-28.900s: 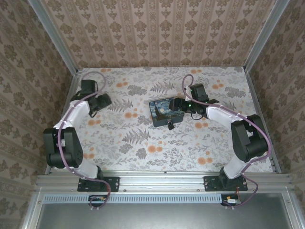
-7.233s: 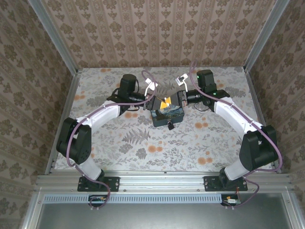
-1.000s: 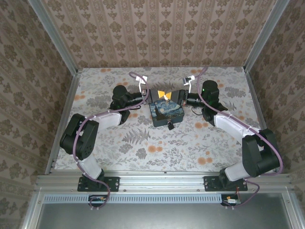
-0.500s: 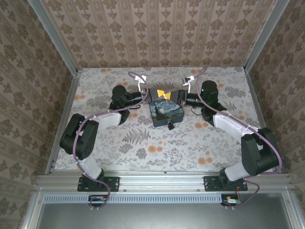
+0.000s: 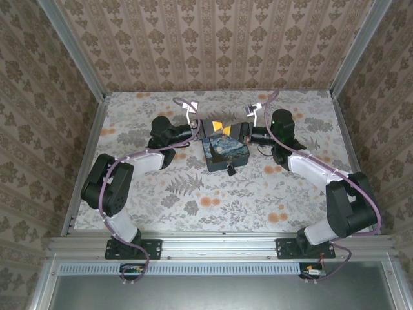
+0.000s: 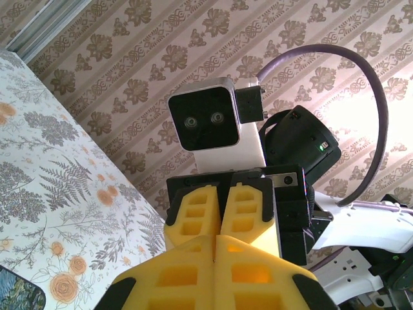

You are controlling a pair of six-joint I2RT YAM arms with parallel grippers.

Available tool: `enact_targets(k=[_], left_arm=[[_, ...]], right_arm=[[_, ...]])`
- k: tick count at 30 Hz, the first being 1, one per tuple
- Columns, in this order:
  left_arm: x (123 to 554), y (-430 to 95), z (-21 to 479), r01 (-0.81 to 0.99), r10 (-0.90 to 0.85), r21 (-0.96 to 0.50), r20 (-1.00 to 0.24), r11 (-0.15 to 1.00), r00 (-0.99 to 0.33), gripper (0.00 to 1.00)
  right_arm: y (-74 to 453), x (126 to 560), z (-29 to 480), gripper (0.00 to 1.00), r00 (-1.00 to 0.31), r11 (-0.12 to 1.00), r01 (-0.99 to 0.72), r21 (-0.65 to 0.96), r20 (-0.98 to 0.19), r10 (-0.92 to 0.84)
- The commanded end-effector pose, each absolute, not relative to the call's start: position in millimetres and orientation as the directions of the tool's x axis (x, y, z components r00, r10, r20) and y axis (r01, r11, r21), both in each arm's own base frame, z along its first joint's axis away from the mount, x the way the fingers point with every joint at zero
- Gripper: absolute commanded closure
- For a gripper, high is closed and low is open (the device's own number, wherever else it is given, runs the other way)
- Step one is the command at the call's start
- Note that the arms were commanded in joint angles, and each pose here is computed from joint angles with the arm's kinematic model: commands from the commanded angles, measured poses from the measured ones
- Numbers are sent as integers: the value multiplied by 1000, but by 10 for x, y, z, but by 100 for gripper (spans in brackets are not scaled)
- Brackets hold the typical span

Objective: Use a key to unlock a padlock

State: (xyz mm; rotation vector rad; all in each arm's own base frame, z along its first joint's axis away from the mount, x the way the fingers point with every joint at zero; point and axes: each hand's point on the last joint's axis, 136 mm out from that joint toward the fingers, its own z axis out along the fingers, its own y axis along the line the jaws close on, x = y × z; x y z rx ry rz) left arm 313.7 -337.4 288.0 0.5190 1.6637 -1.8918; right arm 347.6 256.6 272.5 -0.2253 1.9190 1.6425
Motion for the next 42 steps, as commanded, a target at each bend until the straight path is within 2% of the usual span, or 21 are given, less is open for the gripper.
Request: enact_targets(k=[1,4,9,10,14,16,18,20,22,25,29,32,37,42], left_arm=[[3084,-3349,3018,667,-182,-739,-646,-96,-742,100],[3084,-3346,3020,668,-187,-738,-646,-94,-740,100],[3098,-3331,2982,661,-189,-747,-639,-79,-745,99],[3117,-3319,2959,656,-190,-752,-636,-66,-748,87],[3226,-3173,2849,637,-214,-770,-628,34,-748,62],[3292,-3057,2715,609,-231,-779,-626,147,-745,53],[3312,-2948,2454,540,-207,-779,-613,318,-763,51],[3233,-2846,2158,466,-145,-689,-632,555,-761,48],[3052,-2764,1918,394,-55,-533,-643,749,-764,45],[2746,-2754,1572,283,-24,-443,-570,851,-821,43],[2425,-2967,1324,279,39,-331,-579,902,-814,39],[2311,-3167,1109,259,24,-340,-565,904,-825,33],[2343,-3447,752,217,-13,-353,-549,910,-836,32],[2464,-3678,672,191,-34,-335,-564,923,-825,29]], right_arm=[[2610,3418,2739,92,-800,199,-518,832,-553,232],[2606,3404,2776,100,-788,187,-534,824,-566,241],[2568,3405,2757,100,-780,197,-536,821,-571,255],[2558,3406,2745,100,-781,201,-533,822,-569,258],[2427,3452,2598,100,-795,281,-473,835,-542,272],[2311,3451,2381,100,-815,370,-403,837,-512,270],[2174,3372,2316,100,-816,444,-354,823,-504,283],[2018,3292,2180,100,-821,525,-271,807,-479,312],[1820,3145,1988,100,-826,612,-158,775,-443,349],[1525,2840,1642,100,-831,704,12,710,-385,402],[1325,2486,1417,100,-802,720,104,686,-371,469],[1262,2295,1333,100,-791,730,104,676,-388,473],[1241,2066,1087,100,-827,768,100,633,-376,417],[1170,2039,1073,100,-825,801,89,592,-407,392]])
